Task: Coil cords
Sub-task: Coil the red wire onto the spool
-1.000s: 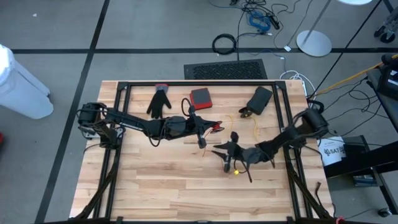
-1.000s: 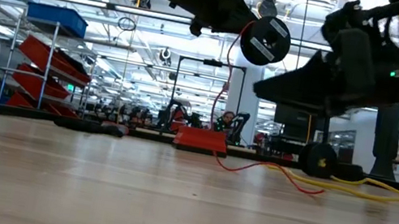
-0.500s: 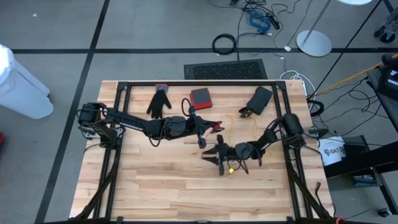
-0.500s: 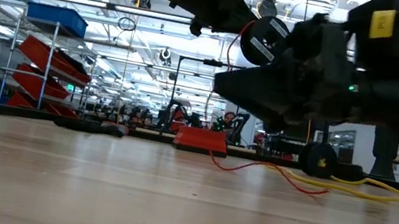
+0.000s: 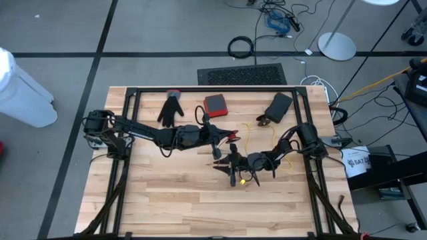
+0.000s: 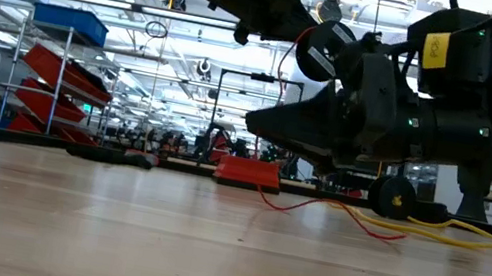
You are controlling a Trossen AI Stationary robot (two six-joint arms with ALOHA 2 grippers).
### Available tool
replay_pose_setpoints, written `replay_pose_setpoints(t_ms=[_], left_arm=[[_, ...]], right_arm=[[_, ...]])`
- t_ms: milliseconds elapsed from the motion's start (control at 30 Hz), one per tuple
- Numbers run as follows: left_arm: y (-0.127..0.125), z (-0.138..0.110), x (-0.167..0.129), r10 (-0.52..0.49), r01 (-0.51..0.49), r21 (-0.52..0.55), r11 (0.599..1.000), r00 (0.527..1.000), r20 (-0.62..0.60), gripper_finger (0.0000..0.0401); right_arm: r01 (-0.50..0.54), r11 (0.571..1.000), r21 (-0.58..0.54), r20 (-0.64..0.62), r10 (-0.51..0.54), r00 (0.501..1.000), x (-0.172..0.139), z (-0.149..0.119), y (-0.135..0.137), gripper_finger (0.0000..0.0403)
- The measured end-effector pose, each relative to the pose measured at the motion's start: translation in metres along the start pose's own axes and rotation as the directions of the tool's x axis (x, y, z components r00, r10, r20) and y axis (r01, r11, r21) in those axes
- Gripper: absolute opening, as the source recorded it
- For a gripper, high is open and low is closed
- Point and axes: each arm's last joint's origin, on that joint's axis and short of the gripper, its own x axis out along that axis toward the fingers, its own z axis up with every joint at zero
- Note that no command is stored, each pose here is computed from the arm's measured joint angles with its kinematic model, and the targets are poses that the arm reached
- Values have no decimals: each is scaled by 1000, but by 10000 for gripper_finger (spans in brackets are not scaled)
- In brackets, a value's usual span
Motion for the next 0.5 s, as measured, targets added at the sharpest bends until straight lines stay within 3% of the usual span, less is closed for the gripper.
replay_pose_setpoints(t_ms=[267,500], left_arm=[[0,0,0,-1,1,0,1000,1000,0,8],[-1,0,0,-5,5,0,1000,1000,0,8]], right_arm=[[-1,1000,2,12,1,1000,-7,-1,-2,61],[19,999,-28,0,-19,1000,-6,-2,-8,6]])
